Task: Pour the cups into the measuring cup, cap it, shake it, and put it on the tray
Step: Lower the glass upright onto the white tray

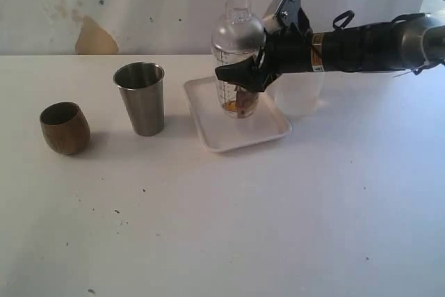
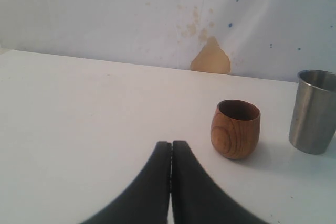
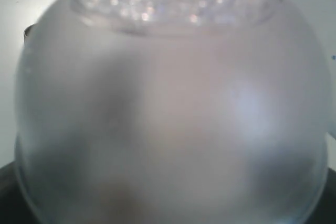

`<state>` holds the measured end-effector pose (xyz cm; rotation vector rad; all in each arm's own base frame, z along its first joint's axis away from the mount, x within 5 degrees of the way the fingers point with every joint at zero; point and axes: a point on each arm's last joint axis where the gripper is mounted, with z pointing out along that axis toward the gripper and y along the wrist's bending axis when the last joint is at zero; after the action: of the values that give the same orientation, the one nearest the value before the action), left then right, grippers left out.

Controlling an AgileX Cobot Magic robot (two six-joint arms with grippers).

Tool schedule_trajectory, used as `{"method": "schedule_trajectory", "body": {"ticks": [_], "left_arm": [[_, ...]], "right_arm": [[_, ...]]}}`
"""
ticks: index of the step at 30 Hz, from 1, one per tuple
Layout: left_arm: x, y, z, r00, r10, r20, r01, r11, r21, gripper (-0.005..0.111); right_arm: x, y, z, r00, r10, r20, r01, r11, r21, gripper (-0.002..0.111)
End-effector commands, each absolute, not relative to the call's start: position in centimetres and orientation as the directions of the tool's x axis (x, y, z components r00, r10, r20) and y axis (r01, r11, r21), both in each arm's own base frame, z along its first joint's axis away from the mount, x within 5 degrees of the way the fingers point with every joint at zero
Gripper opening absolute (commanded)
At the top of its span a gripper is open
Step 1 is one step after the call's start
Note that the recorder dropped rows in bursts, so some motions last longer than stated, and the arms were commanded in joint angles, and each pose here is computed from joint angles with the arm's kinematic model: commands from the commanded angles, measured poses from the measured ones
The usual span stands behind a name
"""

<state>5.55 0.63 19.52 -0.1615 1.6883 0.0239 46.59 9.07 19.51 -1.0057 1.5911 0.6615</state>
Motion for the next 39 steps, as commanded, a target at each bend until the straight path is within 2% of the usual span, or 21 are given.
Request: {"method": "schedule_trajectory", "body": {"ticks": [1,34,39], "left_arm": [[5.55,0.62,19.48,-0.106,-0.093,-0.99,-0.118,0.99,-0.08,0.001],[5.55,0.62,19.48,-0.106,-0.093,-0.99,-0.118,0.99,-0.08,0.001],[5.55,0.62,19.48,-0.106,-0.093,-0.99,-0.118,0.99,-0.08,0.001]], "right_arm": [[46.58,9.36,18.9,-0.075,-0.242,-0.967,-0.877,0.478,-0.051,0.0],[46.68,9.39,18.09,-0.092,-0.243,-0.966,-0.878,0.478,-0.037,0.0],[46.45,9.57,18.3,-0.151,-0.186,-0.971,-0.882,0.468,0.047,0.0]]}}
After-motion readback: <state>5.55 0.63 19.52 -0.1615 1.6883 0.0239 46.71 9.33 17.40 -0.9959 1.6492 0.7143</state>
